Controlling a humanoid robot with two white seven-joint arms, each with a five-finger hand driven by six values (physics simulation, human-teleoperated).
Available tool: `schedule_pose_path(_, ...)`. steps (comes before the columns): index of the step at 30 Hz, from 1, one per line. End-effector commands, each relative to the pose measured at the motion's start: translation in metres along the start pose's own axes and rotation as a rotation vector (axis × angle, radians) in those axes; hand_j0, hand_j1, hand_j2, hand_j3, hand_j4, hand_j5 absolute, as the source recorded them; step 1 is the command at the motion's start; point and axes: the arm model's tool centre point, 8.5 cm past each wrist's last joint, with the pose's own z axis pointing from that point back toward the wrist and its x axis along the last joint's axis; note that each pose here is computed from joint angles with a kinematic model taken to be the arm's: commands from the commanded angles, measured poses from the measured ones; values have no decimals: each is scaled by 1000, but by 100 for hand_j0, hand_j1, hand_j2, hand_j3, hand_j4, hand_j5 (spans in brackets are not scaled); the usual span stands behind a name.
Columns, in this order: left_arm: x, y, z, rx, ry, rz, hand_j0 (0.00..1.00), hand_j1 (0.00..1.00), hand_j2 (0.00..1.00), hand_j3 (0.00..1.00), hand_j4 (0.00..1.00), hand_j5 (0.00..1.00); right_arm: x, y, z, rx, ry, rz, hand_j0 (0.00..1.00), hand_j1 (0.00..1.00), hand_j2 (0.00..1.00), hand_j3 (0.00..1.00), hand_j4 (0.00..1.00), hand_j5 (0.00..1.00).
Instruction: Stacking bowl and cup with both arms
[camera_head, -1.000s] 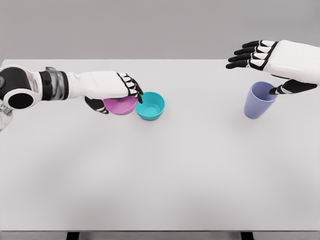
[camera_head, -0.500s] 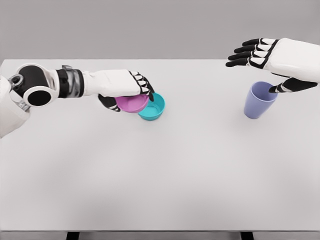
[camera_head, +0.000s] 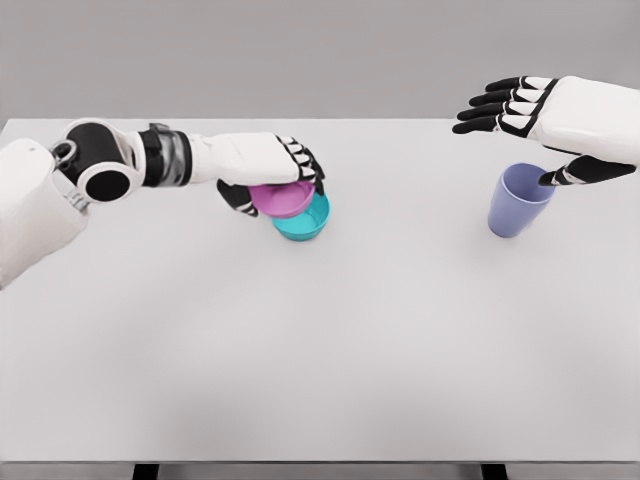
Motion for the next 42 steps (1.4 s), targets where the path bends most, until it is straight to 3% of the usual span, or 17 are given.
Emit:
schedule_pose_path(1, -1, -1, -6, -2, 0, 11, 71, 71, 71, 71, 71, 71, 0, -1, 0, -3, 0, -4, 100, 100, 100, 100, 100, 100)
schedule_pose_path(20, -2, -11, -33, -43, -6, 36, 71, 71, 71, 71, 71, 71, -1, -2, 4, 4, 9, 1, 100, 100, 100, 100, 100, 100)
schedule_pose_path(33, -2, -13, -39, -47, -5, 46, 72, 72, 72, 72, 72, 72, -7, 2, 22, 50, 50, -11, 100, 100, 100, 100, 100, 100)
schedule_pose_path(34, -2, -13, -39, -47, -5, 46, 72, 72, 72, 72, 72, 72, -5, -7, 23, 22, 49, 5, 100, 100, 100, 100, 100, 100)
schedule_pose_path(38, -2, -13, -39, -47, -7, 48, 72, 72, 72, 72, 72, 72, -9, -10, 39, 72, 99, 39, 100, 100, 100, 100, 100, 100)
schedule_pose_path(41, -2, -14, -39, -47, -7, 48, 72, 72, 72, 72, 72, 72, -18, -16, 39, 13, 115, 25, 100, 100, 100, 100, 100, 100)
schedule_pose_path(42, -1, -14, -40, -48, -7, 50, 73, 73, 73, 73, 73, 73, -19, -10, 28, -7, 98, 10, 100, 100, 100, 100, 100, 100)
